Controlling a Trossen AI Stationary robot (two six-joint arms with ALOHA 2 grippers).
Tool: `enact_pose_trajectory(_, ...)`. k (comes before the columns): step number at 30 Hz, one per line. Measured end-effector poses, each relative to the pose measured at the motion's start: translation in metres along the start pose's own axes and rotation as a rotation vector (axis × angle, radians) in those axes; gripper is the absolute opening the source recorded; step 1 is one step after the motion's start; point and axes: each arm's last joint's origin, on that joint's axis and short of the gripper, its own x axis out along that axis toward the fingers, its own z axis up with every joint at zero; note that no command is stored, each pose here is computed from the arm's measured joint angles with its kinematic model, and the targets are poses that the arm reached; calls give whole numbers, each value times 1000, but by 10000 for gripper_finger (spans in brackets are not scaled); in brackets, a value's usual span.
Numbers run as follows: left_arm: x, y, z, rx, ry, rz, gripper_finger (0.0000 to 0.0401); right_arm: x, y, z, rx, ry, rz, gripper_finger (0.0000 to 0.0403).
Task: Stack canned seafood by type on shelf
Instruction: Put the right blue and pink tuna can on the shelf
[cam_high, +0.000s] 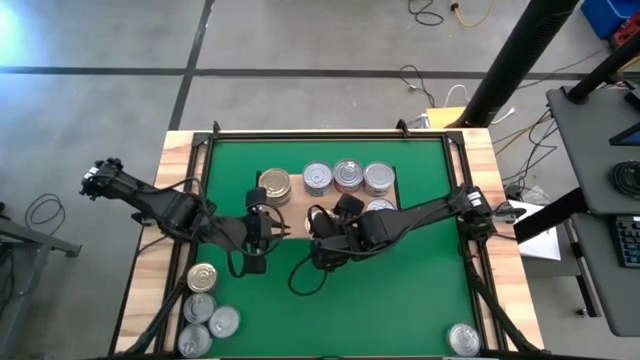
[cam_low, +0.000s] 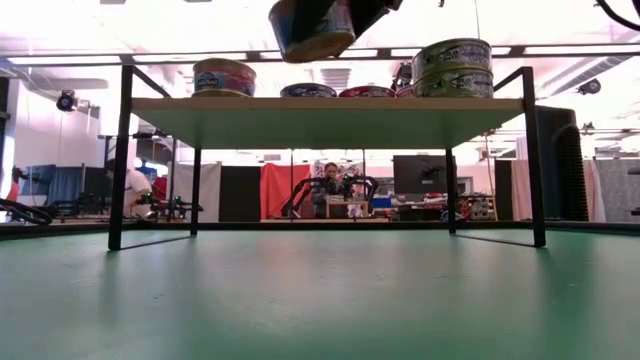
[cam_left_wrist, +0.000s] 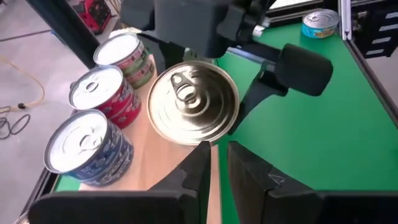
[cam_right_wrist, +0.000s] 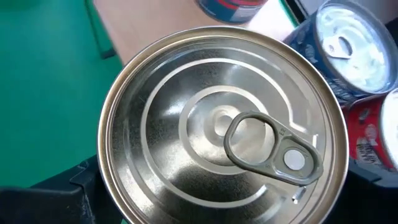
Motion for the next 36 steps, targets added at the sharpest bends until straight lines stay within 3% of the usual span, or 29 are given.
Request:
enact_pose_trajectory(7, 24, -2, -8, 9, 24, 27, 38, 17, -4, -3, -39, 20, 14, 363)
enact_pose_trajectory(21, 63, 4, -11, 27, 79, 61, 38, 52, 6, -11, 37, -25, 60, 392)
enact_pose_trajectory(30, 56, 10, -5, 50, 20, 38, 38, 58, 6, -16, 96, -18, 49, 398)
enact_pose_trajectory(36, 44, 14, 6, -1, -93, 37, 38, 53, 4, -11, 117, -42, 43, 399)
